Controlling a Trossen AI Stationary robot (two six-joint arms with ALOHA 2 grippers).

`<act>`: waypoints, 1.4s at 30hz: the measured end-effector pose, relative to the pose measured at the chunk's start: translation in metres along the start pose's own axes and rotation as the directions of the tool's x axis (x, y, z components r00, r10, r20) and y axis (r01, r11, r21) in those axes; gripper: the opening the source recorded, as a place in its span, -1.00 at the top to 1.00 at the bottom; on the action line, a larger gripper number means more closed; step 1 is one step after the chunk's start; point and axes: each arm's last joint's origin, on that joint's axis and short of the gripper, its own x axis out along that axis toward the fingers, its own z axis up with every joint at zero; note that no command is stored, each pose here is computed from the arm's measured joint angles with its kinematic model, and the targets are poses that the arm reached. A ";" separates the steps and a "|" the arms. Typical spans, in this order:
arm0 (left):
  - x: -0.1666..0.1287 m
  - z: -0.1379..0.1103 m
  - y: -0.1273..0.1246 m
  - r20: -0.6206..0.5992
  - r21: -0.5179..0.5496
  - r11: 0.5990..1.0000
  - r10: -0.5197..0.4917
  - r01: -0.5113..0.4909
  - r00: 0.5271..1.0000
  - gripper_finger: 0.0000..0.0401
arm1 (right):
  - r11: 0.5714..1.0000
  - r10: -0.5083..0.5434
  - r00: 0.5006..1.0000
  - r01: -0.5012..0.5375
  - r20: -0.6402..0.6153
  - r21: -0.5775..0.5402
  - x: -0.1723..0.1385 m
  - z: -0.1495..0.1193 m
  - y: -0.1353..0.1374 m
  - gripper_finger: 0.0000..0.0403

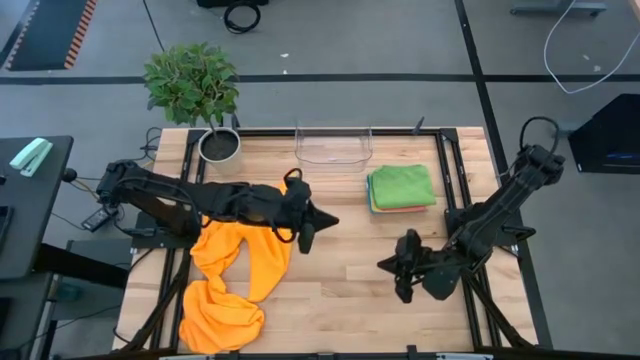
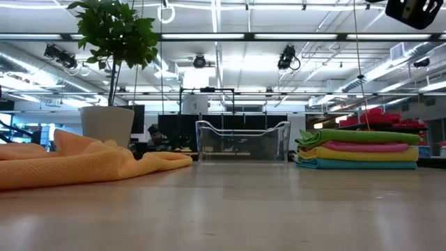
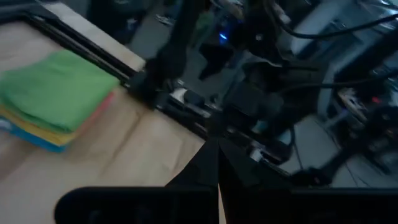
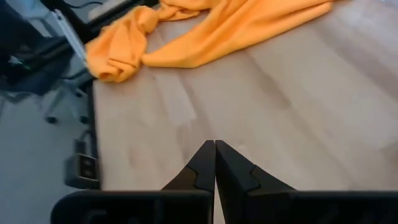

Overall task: Fold microfiber towels
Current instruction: Fold the top right orange towel

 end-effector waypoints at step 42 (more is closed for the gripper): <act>0.015 -0.259 0.035 -0.733 0.655 0.755 0.641 -0.015 0.228 0.25 | 0.888 0.083 0.991 -0.120 0.101 0.444 0.061 -0.032 0.040 0.92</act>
